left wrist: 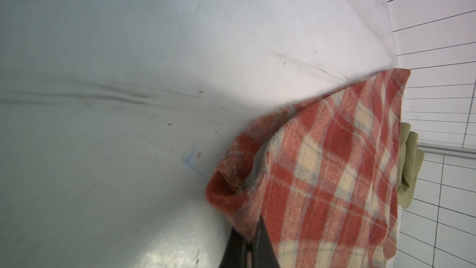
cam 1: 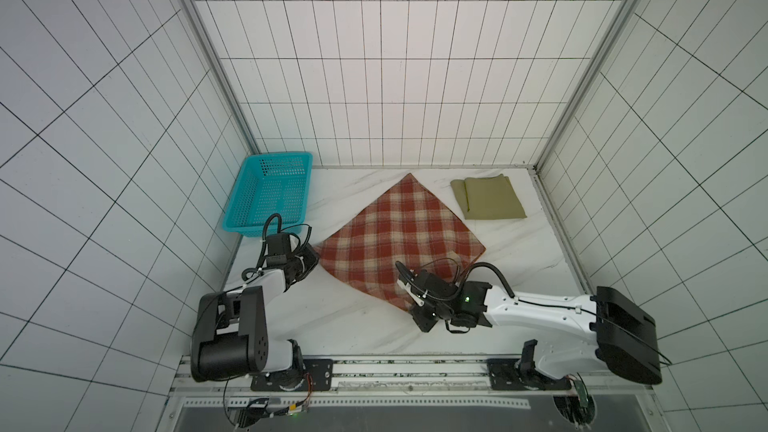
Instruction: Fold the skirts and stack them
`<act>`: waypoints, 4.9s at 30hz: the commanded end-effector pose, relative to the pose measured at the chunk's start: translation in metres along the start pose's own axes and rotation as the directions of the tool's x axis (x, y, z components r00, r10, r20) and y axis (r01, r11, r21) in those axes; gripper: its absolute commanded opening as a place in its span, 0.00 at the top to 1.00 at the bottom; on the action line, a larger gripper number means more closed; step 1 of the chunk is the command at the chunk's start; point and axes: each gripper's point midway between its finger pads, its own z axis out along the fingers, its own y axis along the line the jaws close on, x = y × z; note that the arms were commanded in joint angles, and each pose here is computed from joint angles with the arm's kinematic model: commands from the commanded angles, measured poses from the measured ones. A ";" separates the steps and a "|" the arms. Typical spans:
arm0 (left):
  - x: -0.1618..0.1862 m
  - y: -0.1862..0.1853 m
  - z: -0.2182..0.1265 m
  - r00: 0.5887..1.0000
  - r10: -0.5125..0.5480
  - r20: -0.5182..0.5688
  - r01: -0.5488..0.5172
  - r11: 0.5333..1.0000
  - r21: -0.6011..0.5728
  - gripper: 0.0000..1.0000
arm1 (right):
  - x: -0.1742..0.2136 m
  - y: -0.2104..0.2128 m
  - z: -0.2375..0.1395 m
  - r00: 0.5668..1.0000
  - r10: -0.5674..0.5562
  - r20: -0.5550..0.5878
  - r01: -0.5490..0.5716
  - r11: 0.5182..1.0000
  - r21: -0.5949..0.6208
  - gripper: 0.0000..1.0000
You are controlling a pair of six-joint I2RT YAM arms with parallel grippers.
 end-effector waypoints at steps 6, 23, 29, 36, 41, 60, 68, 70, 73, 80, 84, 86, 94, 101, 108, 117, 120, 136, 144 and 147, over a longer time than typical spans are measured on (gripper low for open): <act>-0.022 -0.035 -0.028 0.998 0.039 0.043 -0.041 0.998 0.046 1.00 | 0.008 0.003 -0.015 1.000 0.010 -0.008 -0.010 1.000 -0.023 1.00; -0.060 -0.051 -0.081 0.995 0.017 0.100 -0.026 0.995 0.095 1.00 | 0.002 0.042 -0.032 0.996 -0.077 0.046 0.081 0.991 -0.107 1.00; -0.064 -0.057 -0.096 0.991 0.008 0.134 -0.025 0.992 0.121 1.00 | 0.006 0.062 -0.034 0.996 -0.076 0.057 0.084 0.984 -0.156 1.00; -0.067 -0.069 -0.114 0.987 0.022 0.160 -0.044 0.990 0.137 1.00 | 0.002 0.083 -0.037 0.991 -0.112 0.070 0.123 0.976 -0.181 1.00; -0.070 -0.073 -0.128 0.981 0.036 0.189 -0.061 0.990 0.129 1.00 | 0.002 0.093 -0.038 0.989 -0.123 0.081 0.137 0.968 -0.212 1.00; -0.086 -0.071 -0.149 0.950 0.051 0.308 -0.075 0.995 0.066 1.00 | 0.007 0.111 -0.049 0.982 -0.175 0.076 0.189 0.938 -0.290 1.00; -0.097 -0.088 -0.154 0.946 0.025 0.325 -0.070 0.990 0.127 1.00 | 0.005 0.113 -0.057 0.978 -0.176 0.108 0.202 0.925 -0.322 1.00; -0.098 -0.091 -0.153 0.947 0.016 0.319 -0.062 0.989 0.135 1.00 | 0.005 0.109 -0.059 0.981 -0.162 0.108 0.189 0.926 -0.328 1.00; -0.099 -0.096 -0.149 0.950 0.018 0.311 -0.064 0.988 0.137 1.00 | 0.002 0.108 -0.063 0.984 -0.130 0.125 0.168 0.916 -0.364 1.00; -0.104 -0.107 -0.159 0.941 0.038 0.336 -0.085 0.989 0.125 1.00 | 0.008 0.108 -0.065 0.984 -0.136 0.113 0.170 0.907 -0.386 1.00; -0.104 -0.106 -0.165 0.937 0.048 0.345 -0.089 0.991 0.104 1.00 | 0.009 0.111 -0.063 0.982 -0.163 0.100 0.189 0.904 -0.384 1.00; -0.102 -0.105 -0.166 0.939 0.045 0.342 -0.085 0.991 0.103 1.00 | 0.015 0.110 -0.060 0.980 -0.189 0.068 0.201 0.908 -0.367 1.00; -0.104 -0.084 -0.175 0.924 0.052 0.378 -0.075 0.996 0.045 1.00 | 0.018 0.126 -0.057 0.971 -0.231 0.062 0.237 0.892 -0.385 1.00; -0.106 -0.092 -0.164 0.934 0.075 0.350 -0.088 0.996 0.021 1.00 | 0.004 0.125 -0.069 0.973 -0.193 0.126 0.230 0.861 -0.454 1.00; -0.096 -0.132 -0.124 0.940 0.134 0.313 -0.150 0.988 0.026 1.00 | 0.000 0.082 -0.071 0.992 -0.059 0.109 0.104 0.871 -0.480 1.00; -0.082 -0.170 -0.060 0.955 0.188 0.230 -0.199 0.980 0.027 1.00 | 0.016 0.021 -0.054 0.995 0.102 0.018 -0.087 0.915 -0.393 1.00; -0.075 -0.176 -0.035 0.962 0.203 0.183 -0.210 0.977 0.020 1.00 | 0.022 0.006 -0.048 0.989 0.149 -0.015 -0.145 0.921 -0.361 1.00; -0.054 -0.201 0.045 0.975 0.212 0.070 -0.216 0.974 0.066 1.00 | 0.004 -0.040 -0.050 0.942 0.332 -0.047 -0.332 0.907 -0.261 1.00; -0.052 -0.205 0.069 0.978 0.207 0.035 -0.209 0.974 0.092 1.00 | -0.006 -0.052 -0.046 0.928 0.365 -0.069 -0.371 0.901 -0.227 1.00; -0.053 -0.208 0.074 0.978 0.204 0.029 -0.206 0.973 0.104 1.00 | -0.012 -0.056 -0.047 0.924 0.375 -0.068 -0.381 0.900 -0.213 1.00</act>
